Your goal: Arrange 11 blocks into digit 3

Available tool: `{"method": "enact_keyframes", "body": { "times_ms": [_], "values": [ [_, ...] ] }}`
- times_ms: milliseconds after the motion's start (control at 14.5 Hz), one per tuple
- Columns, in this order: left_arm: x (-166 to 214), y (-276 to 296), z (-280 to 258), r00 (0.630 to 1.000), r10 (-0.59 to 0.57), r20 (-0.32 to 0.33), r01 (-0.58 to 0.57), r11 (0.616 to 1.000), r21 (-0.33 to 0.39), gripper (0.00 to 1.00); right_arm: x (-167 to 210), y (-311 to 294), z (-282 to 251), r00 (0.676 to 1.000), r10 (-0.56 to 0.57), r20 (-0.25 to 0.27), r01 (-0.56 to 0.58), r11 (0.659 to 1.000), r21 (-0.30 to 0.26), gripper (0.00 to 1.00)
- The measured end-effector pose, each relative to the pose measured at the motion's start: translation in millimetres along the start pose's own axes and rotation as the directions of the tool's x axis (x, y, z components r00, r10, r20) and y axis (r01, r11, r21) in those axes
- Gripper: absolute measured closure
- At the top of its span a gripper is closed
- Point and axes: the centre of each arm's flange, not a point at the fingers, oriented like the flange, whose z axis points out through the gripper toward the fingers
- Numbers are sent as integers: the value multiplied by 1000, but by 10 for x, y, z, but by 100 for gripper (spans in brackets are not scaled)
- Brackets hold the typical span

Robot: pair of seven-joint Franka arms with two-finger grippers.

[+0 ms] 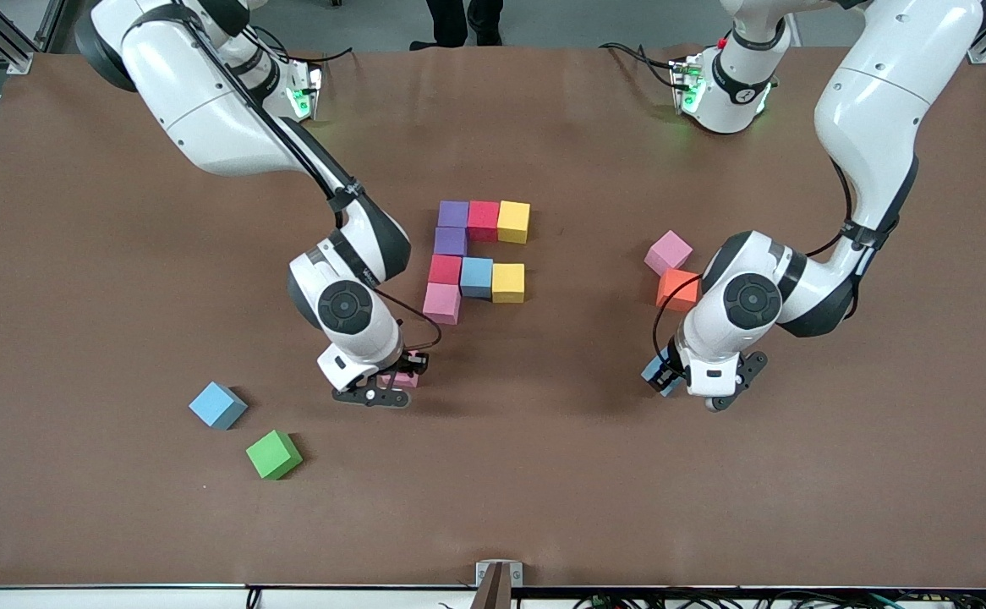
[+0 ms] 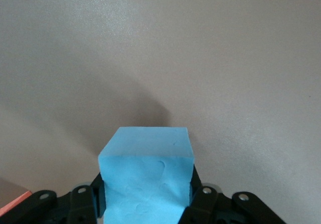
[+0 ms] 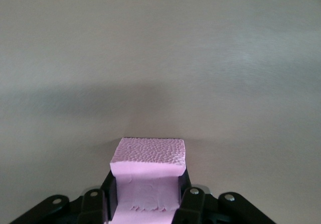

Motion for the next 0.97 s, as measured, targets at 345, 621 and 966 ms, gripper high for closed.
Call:
{"method": "enact_keyframes", "body": {
  "times_ms": [345, 621, 966],
  "values": [
    [24, 18, 3, 1000, -4, 1, 4, 1000, -4, 40, -199, -342, -22, 995, -103, -5, 103, 995, 4, 51],
    [25, 18, 25, 1000, -5, 4, 5, 1000, -2, 40, -306, -500, -24, 994, -111, -5, 111, 994, 5, 51],
    [27, 21, 23, 1000, -5, 4, 5, 1000, -3, 40, -302, -492, -21, 996, -89, -5, 89, 996, 3, 51]
  ]
}}
